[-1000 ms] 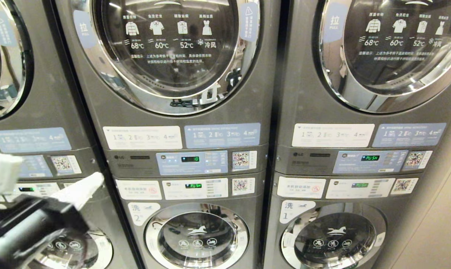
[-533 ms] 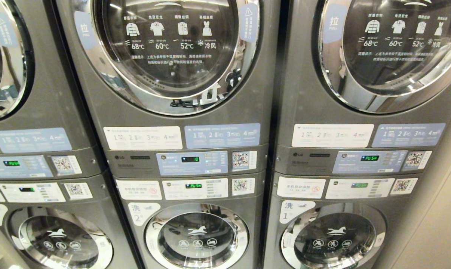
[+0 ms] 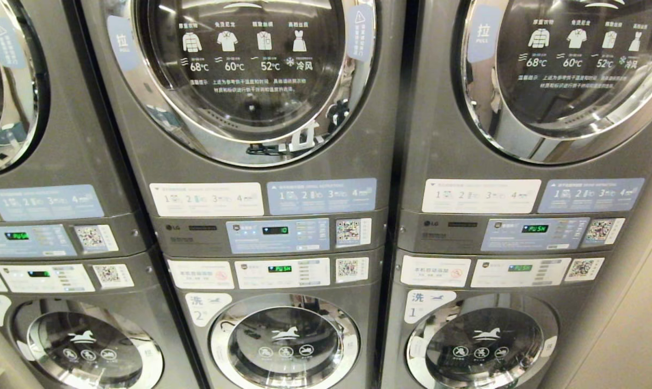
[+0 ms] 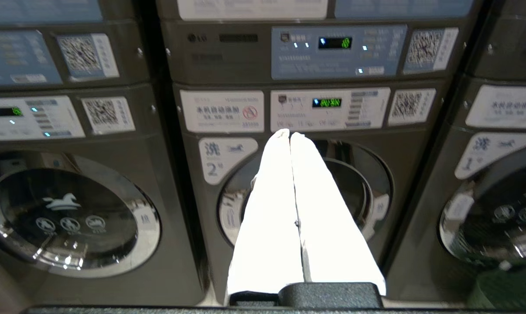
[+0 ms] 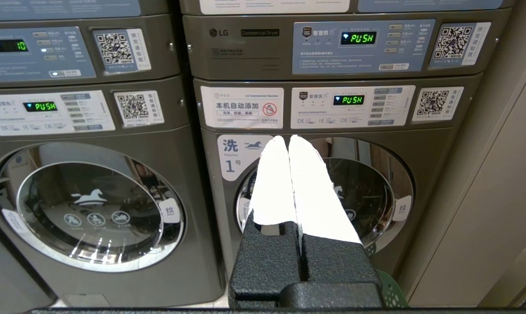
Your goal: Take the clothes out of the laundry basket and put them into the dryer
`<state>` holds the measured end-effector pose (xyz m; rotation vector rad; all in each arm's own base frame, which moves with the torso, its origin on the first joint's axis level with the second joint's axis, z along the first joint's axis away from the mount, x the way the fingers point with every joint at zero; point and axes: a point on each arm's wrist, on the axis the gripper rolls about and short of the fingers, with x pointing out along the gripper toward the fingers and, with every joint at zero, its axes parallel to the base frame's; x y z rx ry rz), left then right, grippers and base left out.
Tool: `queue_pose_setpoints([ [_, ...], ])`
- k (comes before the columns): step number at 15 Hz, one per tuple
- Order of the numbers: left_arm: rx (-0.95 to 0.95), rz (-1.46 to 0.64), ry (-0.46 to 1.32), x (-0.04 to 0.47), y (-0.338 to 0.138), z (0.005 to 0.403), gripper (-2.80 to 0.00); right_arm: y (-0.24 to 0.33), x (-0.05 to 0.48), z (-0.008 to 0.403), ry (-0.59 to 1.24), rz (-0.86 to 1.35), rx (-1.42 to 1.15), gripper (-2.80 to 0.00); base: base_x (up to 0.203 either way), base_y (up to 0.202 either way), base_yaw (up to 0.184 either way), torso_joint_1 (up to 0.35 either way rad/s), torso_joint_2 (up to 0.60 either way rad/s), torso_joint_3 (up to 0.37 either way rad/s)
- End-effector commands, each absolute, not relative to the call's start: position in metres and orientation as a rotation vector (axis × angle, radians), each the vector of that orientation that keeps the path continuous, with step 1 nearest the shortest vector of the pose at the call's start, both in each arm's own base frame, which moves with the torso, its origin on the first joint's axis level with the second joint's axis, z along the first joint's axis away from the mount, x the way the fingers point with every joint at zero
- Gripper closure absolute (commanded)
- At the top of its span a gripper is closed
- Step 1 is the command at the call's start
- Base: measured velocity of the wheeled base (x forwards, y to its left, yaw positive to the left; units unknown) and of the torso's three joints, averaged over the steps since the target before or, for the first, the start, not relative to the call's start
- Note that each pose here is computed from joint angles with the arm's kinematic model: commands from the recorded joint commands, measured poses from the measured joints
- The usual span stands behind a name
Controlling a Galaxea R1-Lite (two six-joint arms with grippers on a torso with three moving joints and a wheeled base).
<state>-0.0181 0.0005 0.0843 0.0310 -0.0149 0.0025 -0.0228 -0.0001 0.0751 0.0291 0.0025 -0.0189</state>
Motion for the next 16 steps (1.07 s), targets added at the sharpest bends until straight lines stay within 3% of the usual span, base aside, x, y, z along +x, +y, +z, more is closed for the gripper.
queue_pose_setpoints([
  [1, 0.034, 0.016, -0.044, -0.0207, 0.0005, 0.0751, 0.00, -0.0001, -0.0228, 0.0752, 0.003, -0.018, 0.029, 0.00, 0.000, 0.000, 0.000, 0.000, 0.00, 0.000],
  [16, -0.022, 0.022, -0.048, -0.0207, 0.0007, 0.0754, 0.00, -0.0003, -0.0228, 0.0752, 0.003, -0.026, 0.038, 0.00, 0.000, 0.000, 0.000, 0.000, 0.00, 0.000],
])
